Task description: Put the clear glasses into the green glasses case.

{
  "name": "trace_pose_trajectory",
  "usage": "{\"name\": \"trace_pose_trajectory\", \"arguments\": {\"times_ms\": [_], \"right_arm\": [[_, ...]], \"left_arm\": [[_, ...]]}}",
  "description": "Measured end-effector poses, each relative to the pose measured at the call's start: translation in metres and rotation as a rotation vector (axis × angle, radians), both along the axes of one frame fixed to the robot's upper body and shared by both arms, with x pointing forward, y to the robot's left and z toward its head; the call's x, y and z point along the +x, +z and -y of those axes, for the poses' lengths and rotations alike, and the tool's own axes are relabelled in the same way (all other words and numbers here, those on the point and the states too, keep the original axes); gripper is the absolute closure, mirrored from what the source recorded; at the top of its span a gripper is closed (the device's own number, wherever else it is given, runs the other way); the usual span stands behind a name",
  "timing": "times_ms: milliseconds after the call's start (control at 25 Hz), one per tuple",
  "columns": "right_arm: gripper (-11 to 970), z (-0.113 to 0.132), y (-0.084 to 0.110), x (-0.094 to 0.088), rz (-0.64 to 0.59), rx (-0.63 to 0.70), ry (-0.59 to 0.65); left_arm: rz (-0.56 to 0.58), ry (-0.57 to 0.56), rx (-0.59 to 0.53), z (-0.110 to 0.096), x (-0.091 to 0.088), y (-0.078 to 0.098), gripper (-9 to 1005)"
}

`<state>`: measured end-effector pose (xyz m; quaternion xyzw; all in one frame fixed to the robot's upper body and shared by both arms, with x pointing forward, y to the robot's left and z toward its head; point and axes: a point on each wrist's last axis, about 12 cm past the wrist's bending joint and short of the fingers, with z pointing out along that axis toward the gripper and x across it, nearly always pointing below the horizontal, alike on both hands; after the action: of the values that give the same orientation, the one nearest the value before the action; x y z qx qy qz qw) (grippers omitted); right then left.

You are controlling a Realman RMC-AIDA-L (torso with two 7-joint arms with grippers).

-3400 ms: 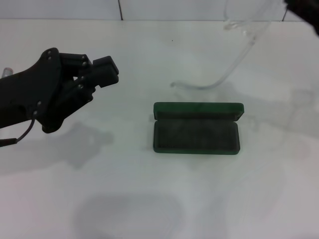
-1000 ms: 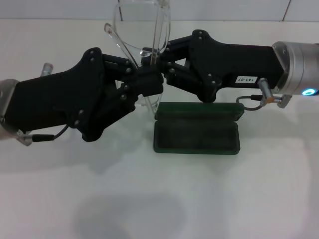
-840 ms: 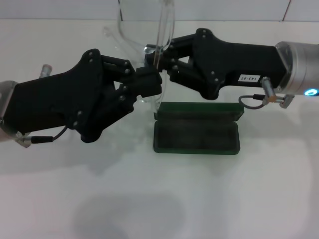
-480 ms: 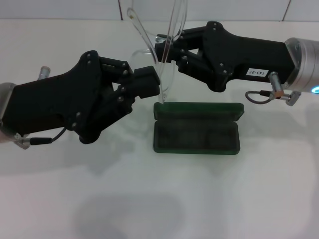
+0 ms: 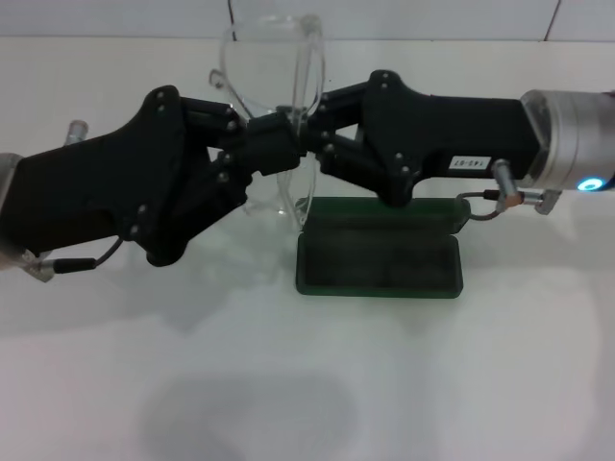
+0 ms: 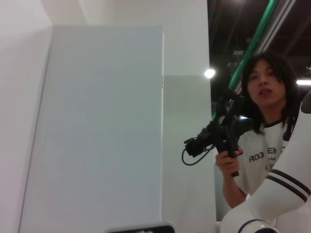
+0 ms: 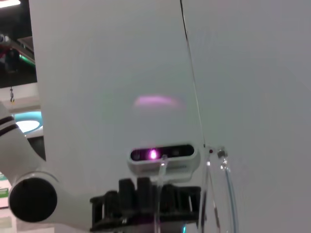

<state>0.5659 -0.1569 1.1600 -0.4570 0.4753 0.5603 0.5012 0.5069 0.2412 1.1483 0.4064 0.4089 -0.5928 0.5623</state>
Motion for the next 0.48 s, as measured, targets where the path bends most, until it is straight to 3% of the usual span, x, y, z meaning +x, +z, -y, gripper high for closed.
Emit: {"name": "trace_pose_trajectory", "arguments": {"times_ms": [480], "right_arm": [[871,-0.0099,0.0,-0.0015,0.008,-0.031,0.047]], "left_arm": [[-0.002,0.002,-0.003,-0.0005,0.0006,0.0002,924]]}}
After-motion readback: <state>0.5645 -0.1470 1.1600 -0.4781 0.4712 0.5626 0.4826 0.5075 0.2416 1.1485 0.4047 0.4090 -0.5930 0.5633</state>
